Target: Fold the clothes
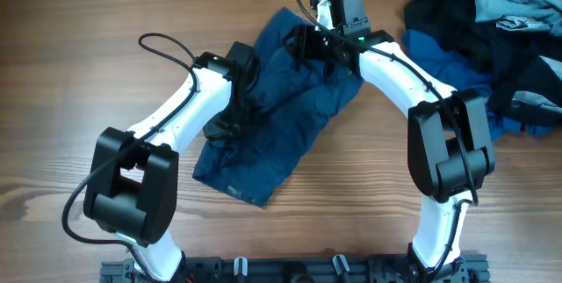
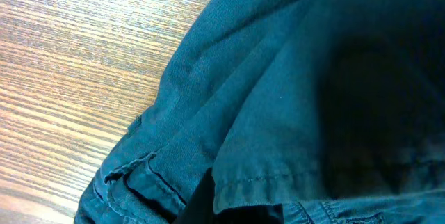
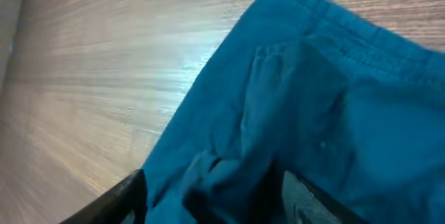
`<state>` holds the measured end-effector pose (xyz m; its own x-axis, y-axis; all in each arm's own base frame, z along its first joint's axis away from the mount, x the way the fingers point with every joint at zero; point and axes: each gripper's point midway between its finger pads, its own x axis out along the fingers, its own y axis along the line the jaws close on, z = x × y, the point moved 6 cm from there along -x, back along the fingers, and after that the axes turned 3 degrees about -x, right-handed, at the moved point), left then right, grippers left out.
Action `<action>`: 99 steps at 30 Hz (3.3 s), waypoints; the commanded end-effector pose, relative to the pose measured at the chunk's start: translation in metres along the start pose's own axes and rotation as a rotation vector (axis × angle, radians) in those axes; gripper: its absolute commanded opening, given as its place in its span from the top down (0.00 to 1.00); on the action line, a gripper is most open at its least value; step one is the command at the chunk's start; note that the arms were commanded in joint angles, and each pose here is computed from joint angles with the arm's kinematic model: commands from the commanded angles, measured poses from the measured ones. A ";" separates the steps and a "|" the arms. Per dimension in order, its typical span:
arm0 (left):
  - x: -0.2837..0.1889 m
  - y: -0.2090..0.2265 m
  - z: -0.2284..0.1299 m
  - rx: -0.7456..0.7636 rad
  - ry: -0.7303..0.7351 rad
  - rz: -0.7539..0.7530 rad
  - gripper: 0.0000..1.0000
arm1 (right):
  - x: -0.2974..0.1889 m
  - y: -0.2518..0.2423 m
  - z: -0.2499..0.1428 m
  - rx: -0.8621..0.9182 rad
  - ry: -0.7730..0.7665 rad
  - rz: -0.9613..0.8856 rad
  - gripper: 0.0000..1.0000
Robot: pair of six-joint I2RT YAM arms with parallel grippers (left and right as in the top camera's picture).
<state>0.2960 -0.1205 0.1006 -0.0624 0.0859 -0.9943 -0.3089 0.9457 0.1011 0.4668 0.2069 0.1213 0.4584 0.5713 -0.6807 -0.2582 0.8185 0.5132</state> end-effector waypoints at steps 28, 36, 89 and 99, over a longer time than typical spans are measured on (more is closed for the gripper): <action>0.002 -0.007 -0.009 0.017 0.008 -0.006 0.96 | 0.063 0.037 0.041 0.035 -0.411 0.041 0.96; -0.005 0.003 -0.002 0.019 -0.005 -0.017 0.96 | 0.020 0.045 0.089 -0.011 -0.434 0.196 0.48; 0.036 0.017 -0.003 -0.250 -0.313 -0.169 0.96 | 0.005 -0.096 -0.032 0.079 0.357 -0.575 0.96; 0.093 0.028 0.027 -0.331 -0.299 -0.094 0.96 | -0.016 -0.096 -0.067 0.256 0.527 -0.652 0.95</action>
<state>0.3122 -0.1078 0.0541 0.3451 0.0342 -0.9380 -0.5081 0.8470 -0.1561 0.4428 0.1324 0.0579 0.0615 0.0604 -0.9963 0.0505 0.9967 0.0635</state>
